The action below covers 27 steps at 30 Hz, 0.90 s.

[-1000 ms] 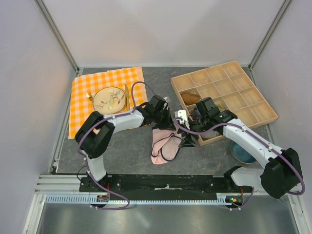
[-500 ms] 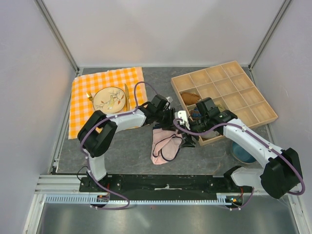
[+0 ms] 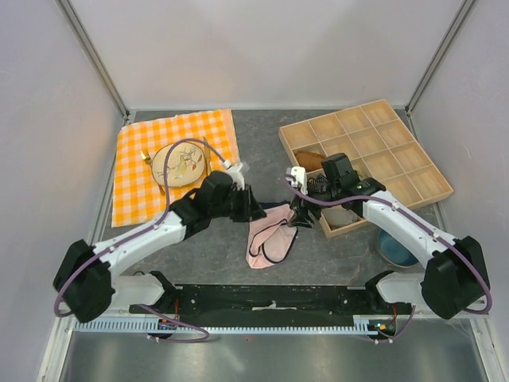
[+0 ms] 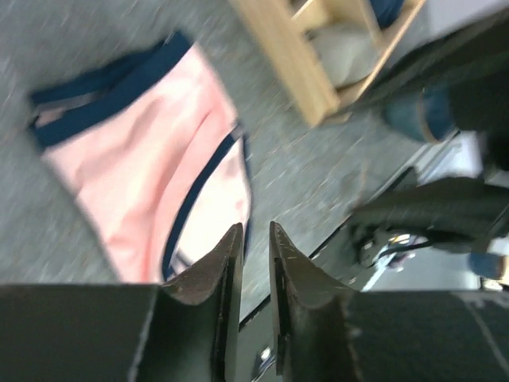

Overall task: Roll the underwear
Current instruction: Fold the underwear at the center of the board.

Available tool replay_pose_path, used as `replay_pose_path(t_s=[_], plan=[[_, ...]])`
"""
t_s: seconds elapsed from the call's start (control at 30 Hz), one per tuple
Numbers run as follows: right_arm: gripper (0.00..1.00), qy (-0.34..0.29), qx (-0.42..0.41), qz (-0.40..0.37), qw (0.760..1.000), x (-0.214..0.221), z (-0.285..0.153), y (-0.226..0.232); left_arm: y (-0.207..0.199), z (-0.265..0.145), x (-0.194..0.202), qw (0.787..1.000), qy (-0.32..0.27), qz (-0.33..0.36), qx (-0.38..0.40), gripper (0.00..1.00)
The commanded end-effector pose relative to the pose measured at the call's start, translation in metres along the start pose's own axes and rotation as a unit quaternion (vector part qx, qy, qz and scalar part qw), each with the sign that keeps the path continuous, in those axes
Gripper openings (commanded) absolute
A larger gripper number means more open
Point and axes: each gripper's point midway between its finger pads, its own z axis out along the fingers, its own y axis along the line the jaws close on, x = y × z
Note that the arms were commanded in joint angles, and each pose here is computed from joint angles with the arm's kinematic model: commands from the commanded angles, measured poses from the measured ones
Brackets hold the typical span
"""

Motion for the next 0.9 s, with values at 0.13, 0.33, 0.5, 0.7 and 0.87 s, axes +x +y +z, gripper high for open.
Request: replay_pose_path(t_s=[0.13, 0.33, 0.5, 0.7, 0.87], plan=[[0.31, -0.008, 0.103, 0.137, 0.985, -0.015, 0.032, -0.075, 0.076, -0.026, 0.068, 0.998, -0.014, 0.009, -0.066, 0.13], [0.19, 0.064, 0.114, 0.187, 0.974, 0.027, 0.061, -0.097, 0.082, -0.019, 0.078, 0.998, -0.003, 0.013, -0.064, 0.09], [0.18, 0.094, 0.131, 0.191, 0.968, 0.050, 0.063, -0.102, 0.069, -0.010, 0.091, 0.999, 0.024, 0.014, -0.019, 0.04], [0.18, 0.116, 0.135, 0.199, 0.964, 0.068, 0.064, -0.102, 0.060, -0.001, 0.123, 0.997, 0.080, 0.019, 0.005, 0.02], [0.19, 0.128, 0.136, 0.205, 0.961, 0.076, 0.064, -0.102, 0.051, 0.005, 0.142, 0.994, 0.106, 0.024, 0.017, 0.02]])
